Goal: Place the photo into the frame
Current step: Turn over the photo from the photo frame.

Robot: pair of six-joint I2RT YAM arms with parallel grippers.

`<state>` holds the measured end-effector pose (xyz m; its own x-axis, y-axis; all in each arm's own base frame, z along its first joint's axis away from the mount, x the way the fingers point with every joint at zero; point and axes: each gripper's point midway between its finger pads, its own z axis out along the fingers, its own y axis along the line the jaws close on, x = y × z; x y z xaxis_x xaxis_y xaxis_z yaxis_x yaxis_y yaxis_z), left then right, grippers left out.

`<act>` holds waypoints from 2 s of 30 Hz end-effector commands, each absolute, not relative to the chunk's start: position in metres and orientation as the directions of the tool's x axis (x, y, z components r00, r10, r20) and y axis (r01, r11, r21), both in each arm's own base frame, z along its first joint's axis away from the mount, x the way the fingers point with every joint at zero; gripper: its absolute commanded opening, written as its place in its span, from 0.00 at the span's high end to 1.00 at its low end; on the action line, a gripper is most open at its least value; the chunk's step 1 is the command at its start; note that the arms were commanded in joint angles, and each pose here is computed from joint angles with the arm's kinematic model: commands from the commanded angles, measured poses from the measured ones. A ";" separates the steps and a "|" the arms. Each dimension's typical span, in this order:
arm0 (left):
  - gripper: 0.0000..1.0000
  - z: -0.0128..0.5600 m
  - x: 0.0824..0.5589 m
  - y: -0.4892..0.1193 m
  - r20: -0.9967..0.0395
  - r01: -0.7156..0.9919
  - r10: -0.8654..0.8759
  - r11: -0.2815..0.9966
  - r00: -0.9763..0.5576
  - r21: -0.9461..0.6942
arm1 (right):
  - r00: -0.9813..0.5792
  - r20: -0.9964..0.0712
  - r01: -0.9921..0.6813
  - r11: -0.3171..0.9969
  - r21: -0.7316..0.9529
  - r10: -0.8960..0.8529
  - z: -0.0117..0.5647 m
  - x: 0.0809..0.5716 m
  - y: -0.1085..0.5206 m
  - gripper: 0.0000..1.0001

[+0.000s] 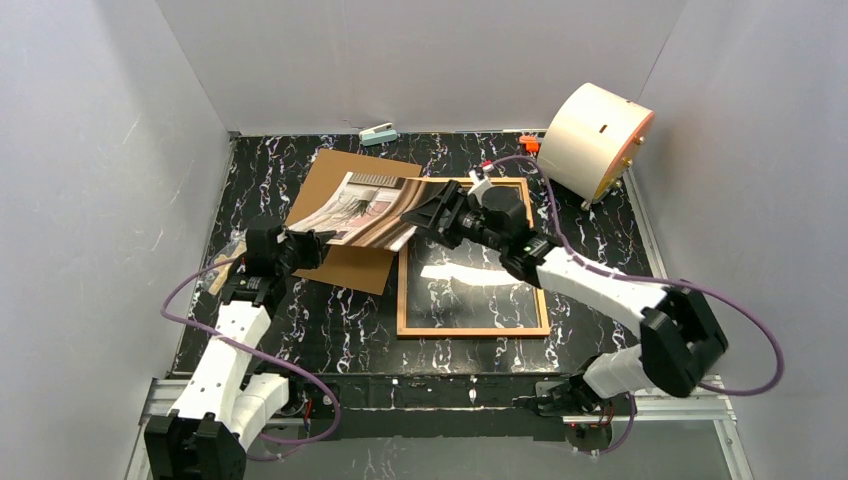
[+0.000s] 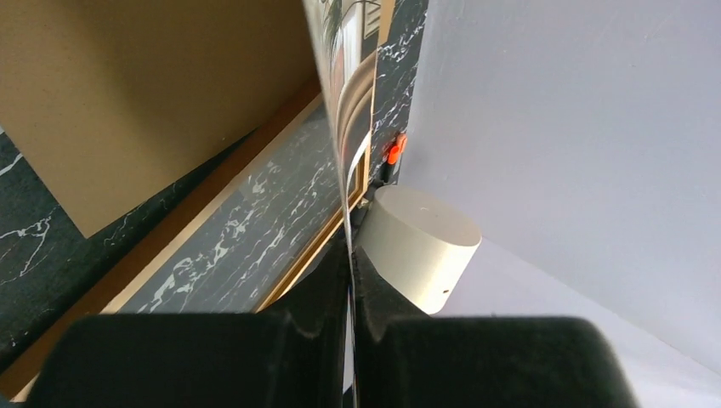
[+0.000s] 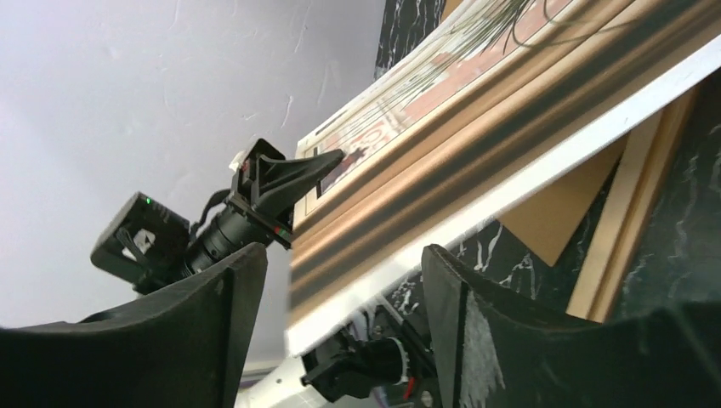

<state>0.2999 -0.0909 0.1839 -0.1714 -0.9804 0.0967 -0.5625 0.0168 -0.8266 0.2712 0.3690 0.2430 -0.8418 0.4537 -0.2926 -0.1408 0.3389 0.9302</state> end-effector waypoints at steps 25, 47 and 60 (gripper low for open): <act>1.00 0.259 0.293 -0.098 0.064 -0.494 -0.966 0.072 -0.252 -0.866 | 0.227 -0.965 -0.880 0.397 -0.262 -0.134 0.232 0.269 0.326 0.18; 1.00 0.290 0.283 -0.101 0.095 -0.455 -0.961 0.035 -0.259 -0.890 | 0.376 -0.926 -0.868 0.334 -0.367 -0.039 0.237 0.299 0.375 0.60; 0.67 0.318 0.289 -0.095 0.024 -0.382 -0.969 0.075 -0.247 -0.921 | 0.353 -0.935 -0.888 0.329 -0.320 0.042 0.272 0.280 0.367 0.99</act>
<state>0.2868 -0.1005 0.2870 -0.2559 -0.9632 0.0824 -0.4579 0.0457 -0.8878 0.2911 0.3692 0.2103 0.2774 -0.0822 -0.9572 -0.9042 0.3145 -0.2890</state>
